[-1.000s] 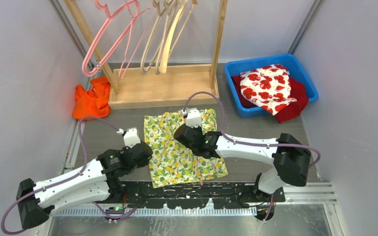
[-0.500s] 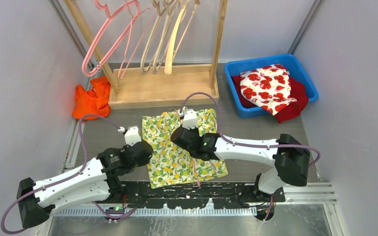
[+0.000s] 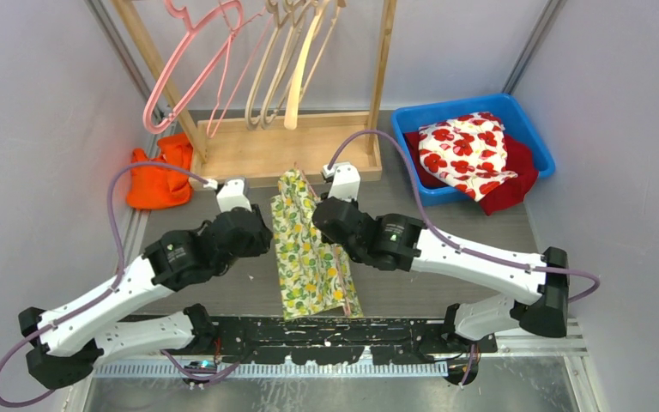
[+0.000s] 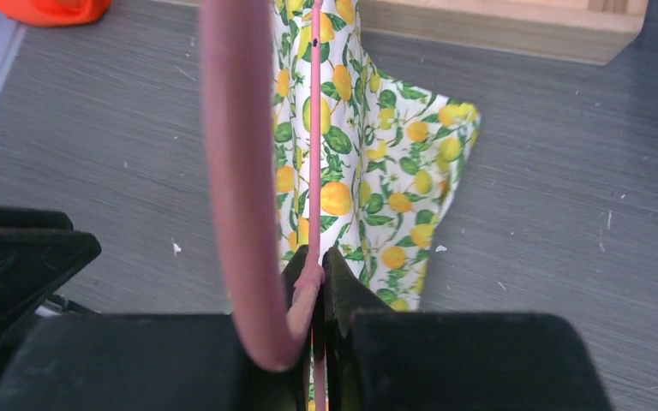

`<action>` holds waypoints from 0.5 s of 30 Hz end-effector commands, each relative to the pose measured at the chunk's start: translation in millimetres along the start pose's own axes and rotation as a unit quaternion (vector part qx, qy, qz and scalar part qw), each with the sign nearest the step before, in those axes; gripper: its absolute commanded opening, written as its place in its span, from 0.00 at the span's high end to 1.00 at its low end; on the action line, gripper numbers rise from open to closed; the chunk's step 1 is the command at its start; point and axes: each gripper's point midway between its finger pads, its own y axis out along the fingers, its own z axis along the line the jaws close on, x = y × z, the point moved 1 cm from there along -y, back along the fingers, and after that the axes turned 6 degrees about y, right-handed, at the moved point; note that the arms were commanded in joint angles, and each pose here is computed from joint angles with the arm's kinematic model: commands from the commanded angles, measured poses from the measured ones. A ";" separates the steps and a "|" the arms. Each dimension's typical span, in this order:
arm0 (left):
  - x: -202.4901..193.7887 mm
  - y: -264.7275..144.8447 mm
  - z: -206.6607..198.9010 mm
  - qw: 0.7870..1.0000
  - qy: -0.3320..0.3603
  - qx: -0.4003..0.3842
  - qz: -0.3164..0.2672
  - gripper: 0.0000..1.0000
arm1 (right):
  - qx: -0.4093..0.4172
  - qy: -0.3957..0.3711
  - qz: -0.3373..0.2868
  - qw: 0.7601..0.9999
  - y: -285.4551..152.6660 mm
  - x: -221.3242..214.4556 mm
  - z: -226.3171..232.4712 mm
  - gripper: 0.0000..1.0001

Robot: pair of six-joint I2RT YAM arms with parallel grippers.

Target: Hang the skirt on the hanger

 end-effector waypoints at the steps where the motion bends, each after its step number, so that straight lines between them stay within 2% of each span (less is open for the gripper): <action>1: 53.4 -28.1 -20.4 0.998 0.033 -0.032 -0.046 0.69 | 0.050 -0.005 -0.026 0.998 -43.3 49.9 10.7 0.99; 8: 102.9 -60.1 -58.1 0.990 0.083 -0.094 -0.062 0.67 | 0.137 -0.069 -0.002 0.988 -89.3 70.9 19.9 0.99; 12: 111.2 -73.8 -71.3 0.984 0.105 -0.133 -0.059 0.67 | 0.172 -0.103 0.022 0.979 -107.7 65.9 16.3 0.99; 15: 109.3 -78.1 -76.7 0.979 0.119 -0.155 -0.052 0.66 | 0.230 -0.125 0.043 0.964 -126.6 55.5 18.5 0.99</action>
